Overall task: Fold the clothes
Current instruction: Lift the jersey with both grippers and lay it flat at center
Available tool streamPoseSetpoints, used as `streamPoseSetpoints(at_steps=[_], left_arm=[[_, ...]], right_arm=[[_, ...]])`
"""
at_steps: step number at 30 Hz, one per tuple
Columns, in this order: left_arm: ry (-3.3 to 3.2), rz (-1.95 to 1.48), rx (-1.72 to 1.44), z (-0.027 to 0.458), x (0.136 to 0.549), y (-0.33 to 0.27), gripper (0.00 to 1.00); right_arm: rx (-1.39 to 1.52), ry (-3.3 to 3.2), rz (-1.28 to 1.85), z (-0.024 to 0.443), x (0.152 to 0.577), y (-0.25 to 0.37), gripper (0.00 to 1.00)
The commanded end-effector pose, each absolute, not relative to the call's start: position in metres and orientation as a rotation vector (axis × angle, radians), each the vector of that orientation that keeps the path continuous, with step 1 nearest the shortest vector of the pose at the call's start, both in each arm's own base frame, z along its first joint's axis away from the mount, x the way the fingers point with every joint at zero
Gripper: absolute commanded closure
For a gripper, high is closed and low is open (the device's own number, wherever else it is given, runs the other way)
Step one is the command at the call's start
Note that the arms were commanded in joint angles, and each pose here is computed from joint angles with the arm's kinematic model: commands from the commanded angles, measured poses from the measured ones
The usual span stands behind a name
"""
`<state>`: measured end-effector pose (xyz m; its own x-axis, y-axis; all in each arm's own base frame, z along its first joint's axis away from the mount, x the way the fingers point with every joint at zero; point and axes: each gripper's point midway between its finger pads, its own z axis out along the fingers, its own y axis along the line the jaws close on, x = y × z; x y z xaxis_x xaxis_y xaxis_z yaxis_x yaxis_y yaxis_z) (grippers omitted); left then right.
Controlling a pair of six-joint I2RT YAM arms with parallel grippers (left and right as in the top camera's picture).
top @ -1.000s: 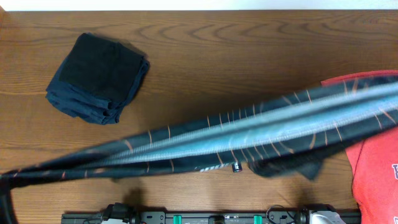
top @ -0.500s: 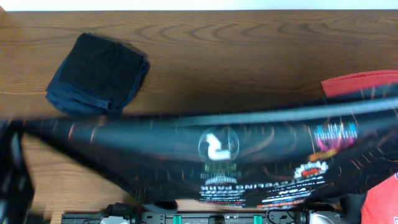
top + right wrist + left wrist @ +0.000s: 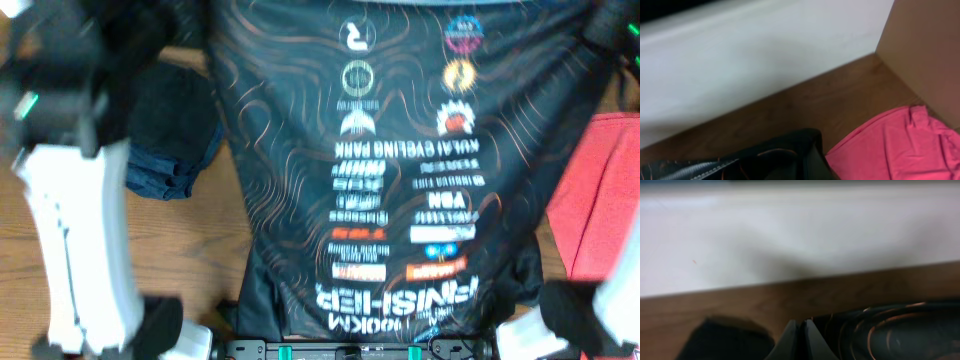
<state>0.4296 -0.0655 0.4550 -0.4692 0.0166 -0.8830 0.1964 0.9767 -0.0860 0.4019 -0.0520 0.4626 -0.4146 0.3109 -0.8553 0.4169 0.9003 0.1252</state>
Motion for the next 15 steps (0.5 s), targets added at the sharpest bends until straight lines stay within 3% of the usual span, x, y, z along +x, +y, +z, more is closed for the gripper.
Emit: streamPoseSetpoints(at_steps=[1, 9, 10, 11, 12, 13, 14, 15], left_arm=[[2.138, -0.192, 0.172, 0.407, 0.475, -0.069, 0.94], [2.287, -0.212, 0.130, 0.274, 0.578, -0.080, 0.94], [2.294, -0.215, 0.121, 0.256, 0.590, -0.081, 0.93], [2.297, -0.220, 0.108, 0.248, 0.596, -0.081, 0.91], [2.300, -0.225, 0.090, 0.239, 0.602, -0.082, 0.84], [2.304, -0.229, 0.080, 0.232, 0.606, -0.082, 0.65], [2.305, -0.229, 0.075, 0.229, 0.608, -0.082, 0.37], [2.311, -0.212, 0.067, 0.226, 0.608, -0.079, 0.16]], right_arm=[[0.577, 2.108, -0.191, 0.421, 0.441, -0.067, 0.99], [0.621, 2.327, -0.260, 0.284, 0.531, -0.087, 0.99], [0.621, 2.352, -0.241, 0.265, 0.542, -0.088, 0.95], [0.622, 2.364, -0.231, 0.253, 0.549, -0.089, 0.87], [0.626, 2.372, -0.223, 0.241, 0.557, -0.091, 0.70], [0.630, 2.382, -0.217, 0.230, 0.562, -0.093, 0.34], [0.635, 2.388, -0.209, 0.220, 0.567, -0.096, 0.13], [0.644, 2.397, -0.216, 0.213, 0.568, -0.100, 0.04]])
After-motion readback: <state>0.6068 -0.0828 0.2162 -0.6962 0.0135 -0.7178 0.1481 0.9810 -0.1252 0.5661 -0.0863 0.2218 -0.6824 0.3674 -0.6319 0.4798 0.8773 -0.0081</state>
